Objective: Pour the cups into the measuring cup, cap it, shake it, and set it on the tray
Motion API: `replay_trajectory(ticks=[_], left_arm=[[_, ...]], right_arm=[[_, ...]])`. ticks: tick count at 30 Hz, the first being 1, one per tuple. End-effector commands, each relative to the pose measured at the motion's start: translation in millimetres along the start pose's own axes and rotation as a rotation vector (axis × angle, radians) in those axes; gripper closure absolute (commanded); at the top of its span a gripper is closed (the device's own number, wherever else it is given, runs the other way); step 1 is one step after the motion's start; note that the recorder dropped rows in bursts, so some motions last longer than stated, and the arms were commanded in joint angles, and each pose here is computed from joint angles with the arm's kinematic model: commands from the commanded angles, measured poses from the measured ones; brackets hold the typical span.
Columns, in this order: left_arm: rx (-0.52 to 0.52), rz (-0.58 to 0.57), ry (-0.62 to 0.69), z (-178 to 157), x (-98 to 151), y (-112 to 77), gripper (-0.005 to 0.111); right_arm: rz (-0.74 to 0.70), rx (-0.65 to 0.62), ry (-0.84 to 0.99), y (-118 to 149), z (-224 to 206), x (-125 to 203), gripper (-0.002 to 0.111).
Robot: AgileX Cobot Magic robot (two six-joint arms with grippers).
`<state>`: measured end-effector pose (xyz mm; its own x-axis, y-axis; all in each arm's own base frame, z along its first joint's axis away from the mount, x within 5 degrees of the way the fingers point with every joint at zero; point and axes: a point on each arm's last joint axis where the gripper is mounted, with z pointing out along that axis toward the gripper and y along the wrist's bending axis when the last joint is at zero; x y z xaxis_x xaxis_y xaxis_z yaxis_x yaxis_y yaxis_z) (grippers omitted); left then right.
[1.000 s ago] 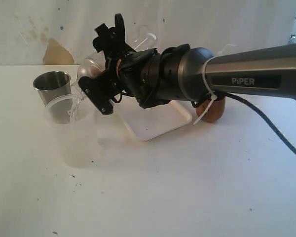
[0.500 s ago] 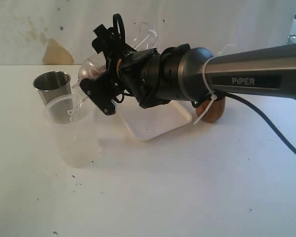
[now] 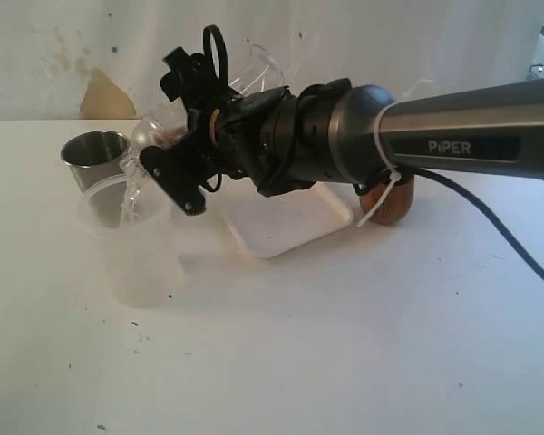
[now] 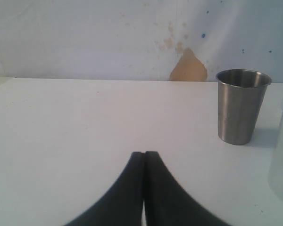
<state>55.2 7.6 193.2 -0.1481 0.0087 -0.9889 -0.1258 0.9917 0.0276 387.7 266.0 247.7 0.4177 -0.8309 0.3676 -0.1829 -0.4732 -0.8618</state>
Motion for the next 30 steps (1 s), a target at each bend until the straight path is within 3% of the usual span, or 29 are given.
replay_trajectory(ticks=[1,9,15,21,30], left_arm=[[0.002,-0.004,0.0,0,1,-0.2,0.107],[0.002,-0.004,0.0,0,1,-0.2,0.107],[0.002,-0.004,0.0,0,1,-0.2,0.107],[0.002,-0.004,0.0,0,1,-0.2,0.107],[0.002,-0.004,0.0,0,1,-0.2,0.107]], right_arm=[[0.092,0.086,-0.076,-29,-20,5,0.108],[0.123,0.091,-0.006,-31,-21,12,0.108],[0.464,0.072,-0.158,-30,-20,15,0.108],[0.36,0.081,-0.047,-27,-17,27,0.108],[0.171,0.079,-0.067,-25,-18,24,0.108]])
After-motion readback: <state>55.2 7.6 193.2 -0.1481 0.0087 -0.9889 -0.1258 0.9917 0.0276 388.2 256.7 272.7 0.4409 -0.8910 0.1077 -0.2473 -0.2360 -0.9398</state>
